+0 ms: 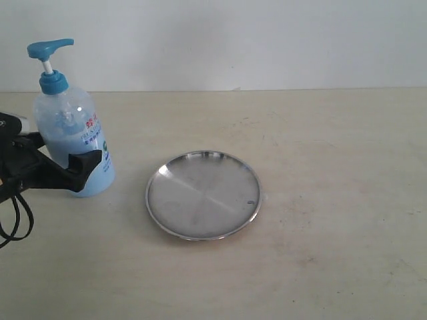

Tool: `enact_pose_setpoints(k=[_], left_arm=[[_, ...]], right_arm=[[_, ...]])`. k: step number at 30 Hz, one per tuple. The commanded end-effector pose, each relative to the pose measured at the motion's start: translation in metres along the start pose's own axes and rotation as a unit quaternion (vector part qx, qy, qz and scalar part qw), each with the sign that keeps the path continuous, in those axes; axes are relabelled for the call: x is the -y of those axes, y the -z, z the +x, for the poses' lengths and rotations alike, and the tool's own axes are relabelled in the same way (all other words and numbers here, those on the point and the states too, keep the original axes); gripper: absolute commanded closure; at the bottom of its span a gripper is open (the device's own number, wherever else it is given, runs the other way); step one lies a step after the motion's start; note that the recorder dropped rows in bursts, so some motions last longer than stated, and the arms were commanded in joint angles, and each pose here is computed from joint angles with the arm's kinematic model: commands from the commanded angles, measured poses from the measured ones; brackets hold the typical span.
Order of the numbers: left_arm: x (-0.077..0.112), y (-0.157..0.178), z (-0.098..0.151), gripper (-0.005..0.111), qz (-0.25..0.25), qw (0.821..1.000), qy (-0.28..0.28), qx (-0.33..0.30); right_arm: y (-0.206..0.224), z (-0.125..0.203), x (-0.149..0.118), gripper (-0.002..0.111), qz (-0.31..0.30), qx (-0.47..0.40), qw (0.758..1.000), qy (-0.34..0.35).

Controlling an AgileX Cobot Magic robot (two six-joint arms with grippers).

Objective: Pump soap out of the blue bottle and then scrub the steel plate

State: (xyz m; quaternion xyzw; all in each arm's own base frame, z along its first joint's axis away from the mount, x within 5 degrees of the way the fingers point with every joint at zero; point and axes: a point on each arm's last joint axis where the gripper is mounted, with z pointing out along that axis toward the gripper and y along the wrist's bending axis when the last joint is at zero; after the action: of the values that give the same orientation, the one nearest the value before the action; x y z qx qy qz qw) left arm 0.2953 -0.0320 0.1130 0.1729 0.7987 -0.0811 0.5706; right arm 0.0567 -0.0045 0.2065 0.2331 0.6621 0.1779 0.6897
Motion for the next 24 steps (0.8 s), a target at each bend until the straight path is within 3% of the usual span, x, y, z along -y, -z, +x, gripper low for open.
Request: enact_pose_setpoints(k=[1,7,15,24], left_arm=[[-0.002,-0.006,0.005,-0.003,-0.006,1.000,-0.006,0.004],[-0.002,-0.028,0.025,-0.003,0.017,1.000,-0.004,0.001],[-0.006,-0.042,0.019,-0.003,0.017,0.998,-0.004,0.052],[-0.009,-0.050,0.019,-0.002,0.014,0.998,-0.006,0.057]], right_arm=[[0.001,0.004,0.002,0.107,0.011,-0.025,0.999,-0.022],[0.001,0.006,0.002,0.107,0.013,-0.035,0.999,-0.035],[-0.001,0.007,0.003,0.107,0.018,-0.042,0.999,-0.018],[-0.011,0.010,0.006,0.107,0.047,-0.077,0.996,-0.007]])
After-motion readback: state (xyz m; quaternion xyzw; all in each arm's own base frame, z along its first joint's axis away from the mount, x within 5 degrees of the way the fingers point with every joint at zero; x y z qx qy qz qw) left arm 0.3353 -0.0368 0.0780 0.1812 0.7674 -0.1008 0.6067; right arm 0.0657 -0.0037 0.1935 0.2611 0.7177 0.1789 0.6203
